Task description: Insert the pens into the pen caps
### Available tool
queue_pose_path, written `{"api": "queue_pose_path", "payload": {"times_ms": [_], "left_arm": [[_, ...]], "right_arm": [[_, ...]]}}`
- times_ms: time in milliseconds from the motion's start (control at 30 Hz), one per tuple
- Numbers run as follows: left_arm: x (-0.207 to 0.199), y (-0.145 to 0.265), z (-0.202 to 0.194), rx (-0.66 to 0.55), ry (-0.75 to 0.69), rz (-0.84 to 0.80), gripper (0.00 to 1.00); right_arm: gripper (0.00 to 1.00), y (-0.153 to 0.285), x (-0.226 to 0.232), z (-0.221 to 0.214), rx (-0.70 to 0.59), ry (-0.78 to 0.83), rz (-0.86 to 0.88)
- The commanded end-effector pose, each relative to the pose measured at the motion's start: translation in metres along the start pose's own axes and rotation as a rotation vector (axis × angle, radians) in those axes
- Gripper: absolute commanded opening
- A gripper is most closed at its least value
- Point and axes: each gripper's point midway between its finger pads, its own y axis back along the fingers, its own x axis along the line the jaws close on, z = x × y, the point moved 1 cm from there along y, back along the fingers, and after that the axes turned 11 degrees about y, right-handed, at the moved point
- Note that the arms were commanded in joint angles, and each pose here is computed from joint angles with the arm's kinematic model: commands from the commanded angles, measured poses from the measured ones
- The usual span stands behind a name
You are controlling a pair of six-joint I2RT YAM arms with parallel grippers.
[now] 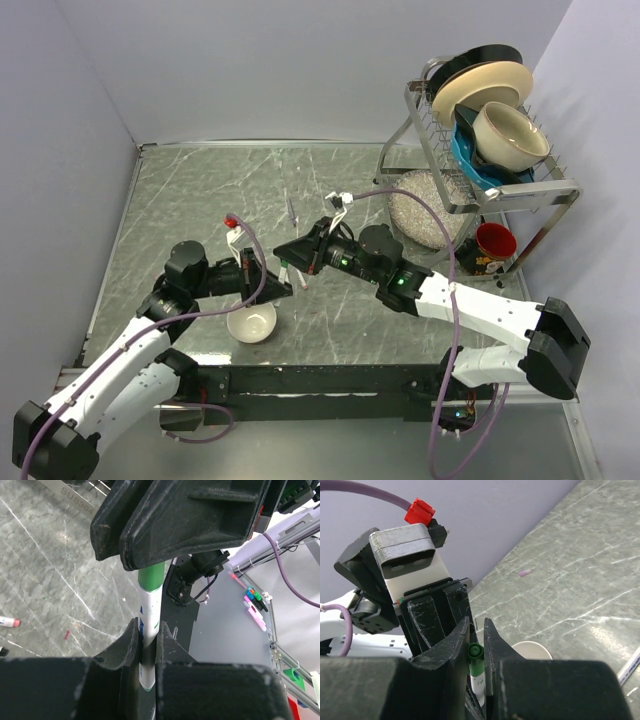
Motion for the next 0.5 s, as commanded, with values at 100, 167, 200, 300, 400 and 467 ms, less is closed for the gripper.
{"api": "queue_pose_path", "payload": {"times_ms": [100, 167, 200, 300, 400, 467], "left_arm": [[-0.039, 0.006, 0.123, -0.42, -0.21, 0.012, 0.01], [-0.047, 0.004, 0.127, -0.407, -0.199, -0.022, 0.01], [-0.05, 0.004, 0.128, -0.406, -0.201, -0.031, 0.01], [-0.06, 0.004, 0.137, -0.422, -0.213, -0.058, 0.01], [-0.067, 0.005, 0.143, -0.412, -0.229, -0.064, 0.01], [-0.065, 0.007, 0.148, -0.403, -0.252, -0.008, 0.01]], "right_arm": [[0.0, 0.042, 0.06, -0.128, 0.464, -0.096, 0.275], [0.0, 0.046, 0.068, -0.131, 0.465, -0.093, 0.298], [0.0, 0.046, 0.07, -0.133, 0.467, -0.093, 0.308], [0.0, 0.052, 0.078, -0.139, 0.47, -0.112, 0.359], [0.0, 0.062, 0.072, -0.154, 0.518, -0.127, 0.341], [0.0, 0.071, 0.068, -0.16, 0.535, -0.129, 0.33]]}}
